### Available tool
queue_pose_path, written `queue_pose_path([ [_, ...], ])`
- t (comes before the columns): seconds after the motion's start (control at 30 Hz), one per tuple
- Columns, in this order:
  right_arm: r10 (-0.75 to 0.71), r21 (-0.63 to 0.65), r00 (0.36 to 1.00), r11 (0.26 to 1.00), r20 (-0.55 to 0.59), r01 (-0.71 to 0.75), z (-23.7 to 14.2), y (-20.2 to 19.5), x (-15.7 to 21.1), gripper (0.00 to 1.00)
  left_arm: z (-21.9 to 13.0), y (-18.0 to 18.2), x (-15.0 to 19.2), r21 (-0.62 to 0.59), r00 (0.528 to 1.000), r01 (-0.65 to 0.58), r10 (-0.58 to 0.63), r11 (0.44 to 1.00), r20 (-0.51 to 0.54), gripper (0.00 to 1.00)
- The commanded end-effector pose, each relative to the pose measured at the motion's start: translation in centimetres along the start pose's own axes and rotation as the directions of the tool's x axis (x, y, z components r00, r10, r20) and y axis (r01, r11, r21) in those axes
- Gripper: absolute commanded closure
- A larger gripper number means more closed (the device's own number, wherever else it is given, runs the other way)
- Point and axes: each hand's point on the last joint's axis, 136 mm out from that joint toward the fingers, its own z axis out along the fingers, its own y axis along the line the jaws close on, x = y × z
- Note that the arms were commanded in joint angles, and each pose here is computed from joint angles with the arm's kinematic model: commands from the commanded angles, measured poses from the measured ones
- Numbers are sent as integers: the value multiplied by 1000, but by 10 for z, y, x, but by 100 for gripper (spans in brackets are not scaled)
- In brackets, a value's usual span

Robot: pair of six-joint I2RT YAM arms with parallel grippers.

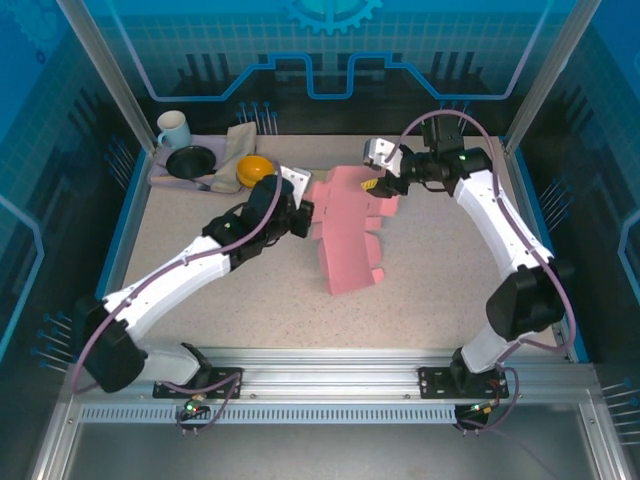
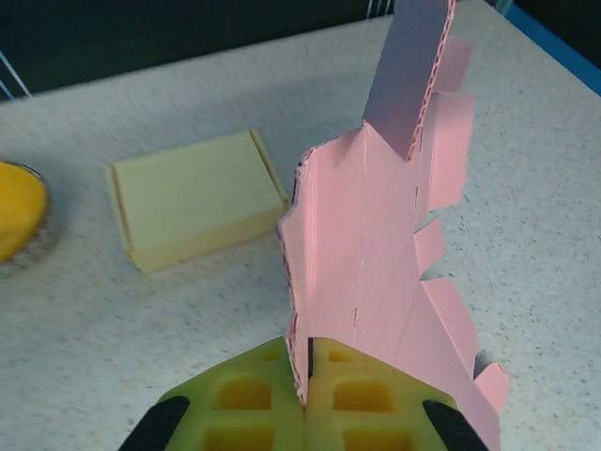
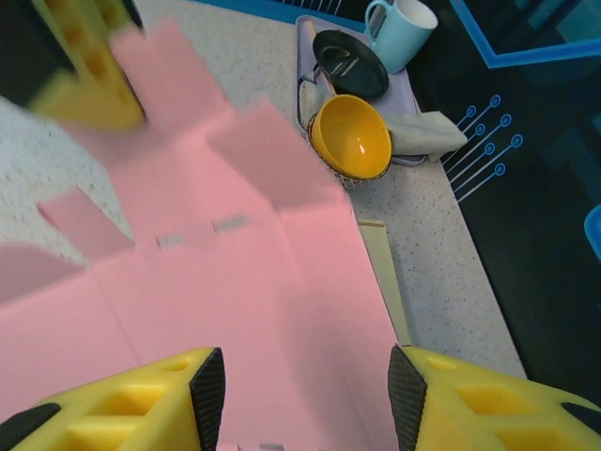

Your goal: Fold the paper box

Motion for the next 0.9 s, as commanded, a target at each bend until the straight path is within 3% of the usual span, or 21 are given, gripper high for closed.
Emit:
queue_pose_path([
  [0.0, -150, -96, 988, 984, -18, 148, 4, 9, 16, 48, -4, 11, 0, -78, 984, -163, 168, 984, 66, 100],
  [0.17, -222, -84, 971, 973, -91, 215, 14, -10, 28, 48, -13, 9, -6, -79, 966, -208, 217, 975, 138, 100],
  [0.33, -248, -143, 959, 963, -138, 229, 18, -5, 45, 49, -17, 12, -7, -94, 961, -210, 224, 973, 162, 100],
  [0.63, -239, -132, 955, 967, -175, 218, 19, -4, 69, 51, -22, 4, -6, -57, 946, -226, 234, 972, 227, 100],
  [0.73, -234, -117, 957, 969, -174, 215, 12, -1, 73, 57, -23, 7, -5, -79, 944, -228, 240, 971, 225, 100],
  [0.87, -238, -85, 956, 970, -170, 226, 4, 1, 75, 78, -22, 8, -5, -86, 944, -226, 240, 970, 227, 100],
])
